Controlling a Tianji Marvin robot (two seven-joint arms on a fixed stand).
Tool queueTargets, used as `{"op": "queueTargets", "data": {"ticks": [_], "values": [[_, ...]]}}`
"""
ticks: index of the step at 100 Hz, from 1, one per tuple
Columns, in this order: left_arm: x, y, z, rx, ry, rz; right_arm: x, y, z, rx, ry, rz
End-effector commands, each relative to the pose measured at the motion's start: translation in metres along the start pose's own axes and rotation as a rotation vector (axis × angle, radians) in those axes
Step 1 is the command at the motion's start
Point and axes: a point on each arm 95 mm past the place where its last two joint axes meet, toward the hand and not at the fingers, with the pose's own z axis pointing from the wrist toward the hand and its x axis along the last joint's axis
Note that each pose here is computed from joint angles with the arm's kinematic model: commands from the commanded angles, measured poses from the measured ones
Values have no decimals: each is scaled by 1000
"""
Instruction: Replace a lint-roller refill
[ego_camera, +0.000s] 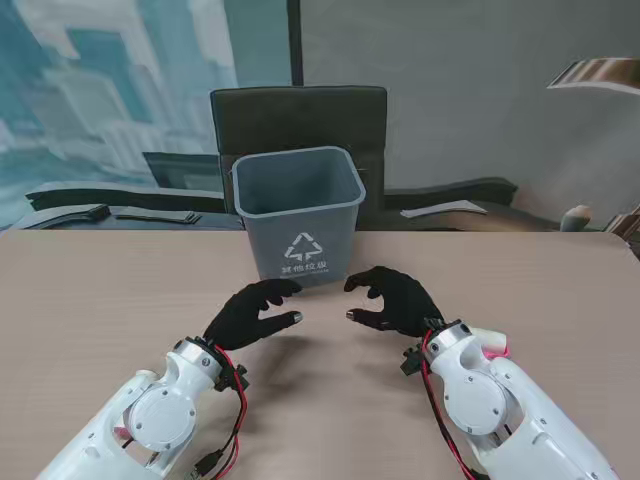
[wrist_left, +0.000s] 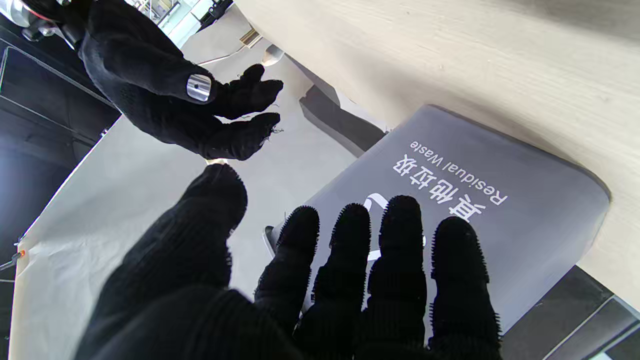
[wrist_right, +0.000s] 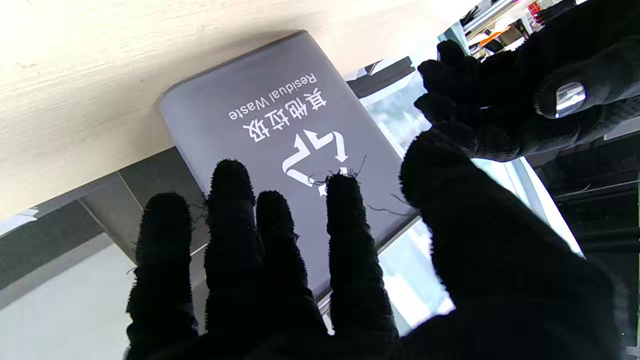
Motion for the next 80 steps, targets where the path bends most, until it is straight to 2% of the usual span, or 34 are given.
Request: {"op": "queueTargets", "data": {"ticks": [1, 60, 69, 80], "values": [[1, 3, 0, -16, -4, -5, 3, -3, -2, 14, 5, 2], [2, 3, -1, -14, 4, -5, 4, -3, -2, 10, 10, 8], [2, 2, -1, -12, 4, -4, 4, 4, -4, 18, 28, -3], [2, 1, 0, -7, 1, -6, 0, 22, -11, 12, 67, -70]]}}
